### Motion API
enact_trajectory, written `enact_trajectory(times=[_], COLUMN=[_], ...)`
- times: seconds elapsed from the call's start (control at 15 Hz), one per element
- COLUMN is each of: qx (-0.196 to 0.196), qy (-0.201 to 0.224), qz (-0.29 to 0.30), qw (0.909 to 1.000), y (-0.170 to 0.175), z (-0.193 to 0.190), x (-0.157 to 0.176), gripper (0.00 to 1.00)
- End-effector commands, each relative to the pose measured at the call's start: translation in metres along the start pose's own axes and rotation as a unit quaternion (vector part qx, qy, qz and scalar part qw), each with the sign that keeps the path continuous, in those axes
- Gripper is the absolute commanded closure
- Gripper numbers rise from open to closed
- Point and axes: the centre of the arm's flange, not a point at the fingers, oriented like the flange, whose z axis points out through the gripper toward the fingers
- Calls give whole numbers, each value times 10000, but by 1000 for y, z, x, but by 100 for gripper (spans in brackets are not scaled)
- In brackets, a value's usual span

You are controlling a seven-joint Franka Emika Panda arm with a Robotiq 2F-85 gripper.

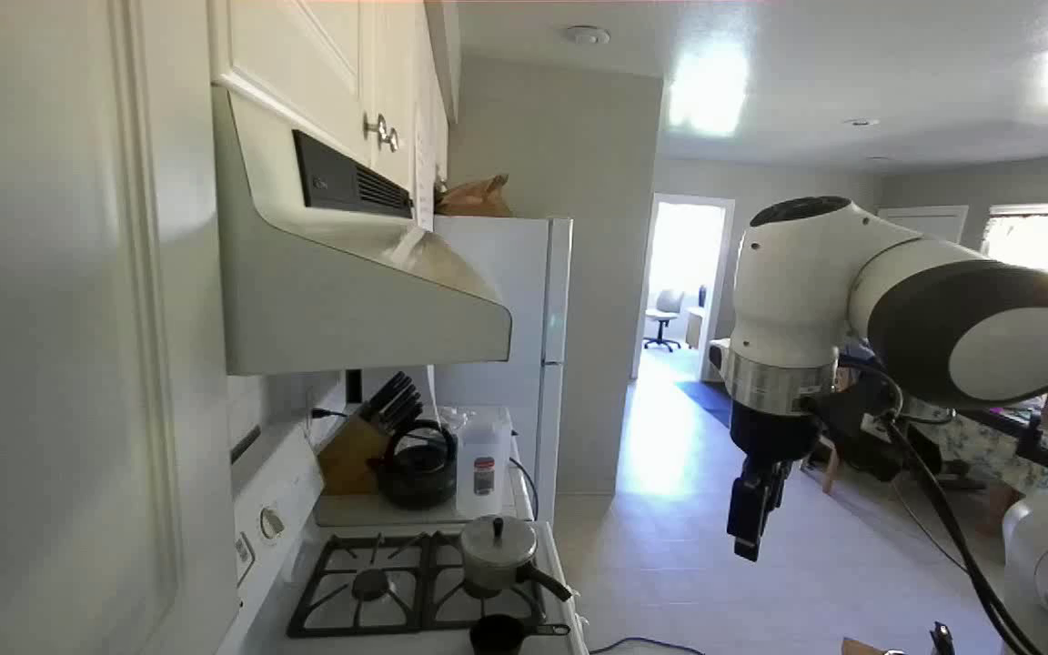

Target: Pick up the black cup from the stove and put it in the pot

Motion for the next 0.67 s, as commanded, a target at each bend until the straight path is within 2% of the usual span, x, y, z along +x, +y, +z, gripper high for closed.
enact_trajectory(times=[0.0, 0.6], qx=[0, 24], qy=[0, -22], qz=[0, 30], qw=[10000, 10000], y=[0, 3], z=[0, 1], x=[0, 3], gripper=[0, 0])
